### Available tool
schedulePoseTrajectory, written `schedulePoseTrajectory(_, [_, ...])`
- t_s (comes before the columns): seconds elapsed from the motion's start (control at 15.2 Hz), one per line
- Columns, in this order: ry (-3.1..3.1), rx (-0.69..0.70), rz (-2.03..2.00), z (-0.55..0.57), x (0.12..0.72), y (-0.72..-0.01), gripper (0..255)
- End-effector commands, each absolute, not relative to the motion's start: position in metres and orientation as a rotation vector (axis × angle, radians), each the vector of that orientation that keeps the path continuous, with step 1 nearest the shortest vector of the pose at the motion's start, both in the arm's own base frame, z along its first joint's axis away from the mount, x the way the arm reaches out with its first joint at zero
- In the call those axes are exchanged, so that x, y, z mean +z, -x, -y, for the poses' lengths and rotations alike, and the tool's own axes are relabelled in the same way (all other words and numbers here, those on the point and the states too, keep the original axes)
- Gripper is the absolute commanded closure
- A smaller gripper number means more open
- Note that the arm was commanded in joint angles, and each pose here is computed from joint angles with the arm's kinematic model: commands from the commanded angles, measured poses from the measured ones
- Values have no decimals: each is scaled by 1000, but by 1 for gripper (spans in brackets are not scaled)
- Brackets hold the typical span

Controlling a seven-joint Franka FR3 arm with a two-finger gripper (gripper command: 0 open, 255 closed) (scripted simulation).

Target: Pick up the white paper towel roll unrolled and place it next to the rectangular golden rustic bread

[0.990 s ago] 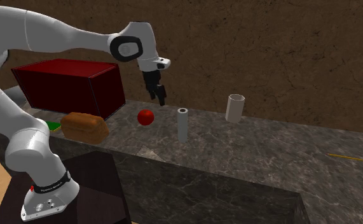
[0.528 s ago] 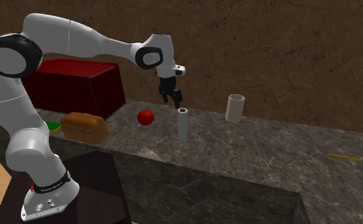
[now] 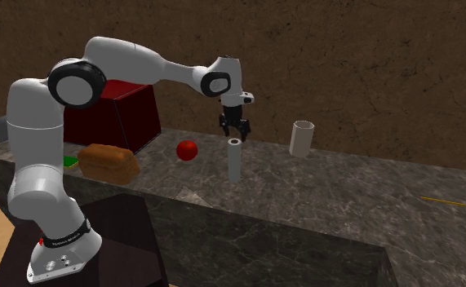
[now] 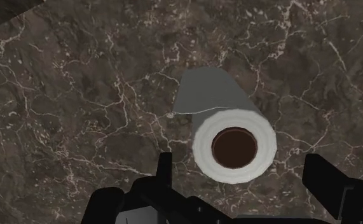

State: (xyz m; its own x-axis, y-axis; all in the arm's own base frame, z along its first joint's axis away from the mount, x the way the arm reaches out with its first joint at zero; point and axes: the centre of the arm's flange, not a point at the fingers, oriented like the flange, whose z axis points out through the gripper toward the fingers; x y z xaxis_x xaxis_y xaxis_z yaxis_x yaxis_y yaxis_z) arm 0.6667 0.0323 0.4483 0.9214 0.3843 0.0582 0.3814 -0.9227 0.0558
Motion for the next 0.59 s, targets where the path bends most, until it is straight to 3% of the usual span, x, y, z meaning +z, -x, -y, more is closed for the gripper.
schedulePoseTrajectory(0.0, [-3033,103,-626,-35,439,-674,0])
schedulePoseTrajectory(0.53, [-3033,103,-626,-34,405,-677,0])
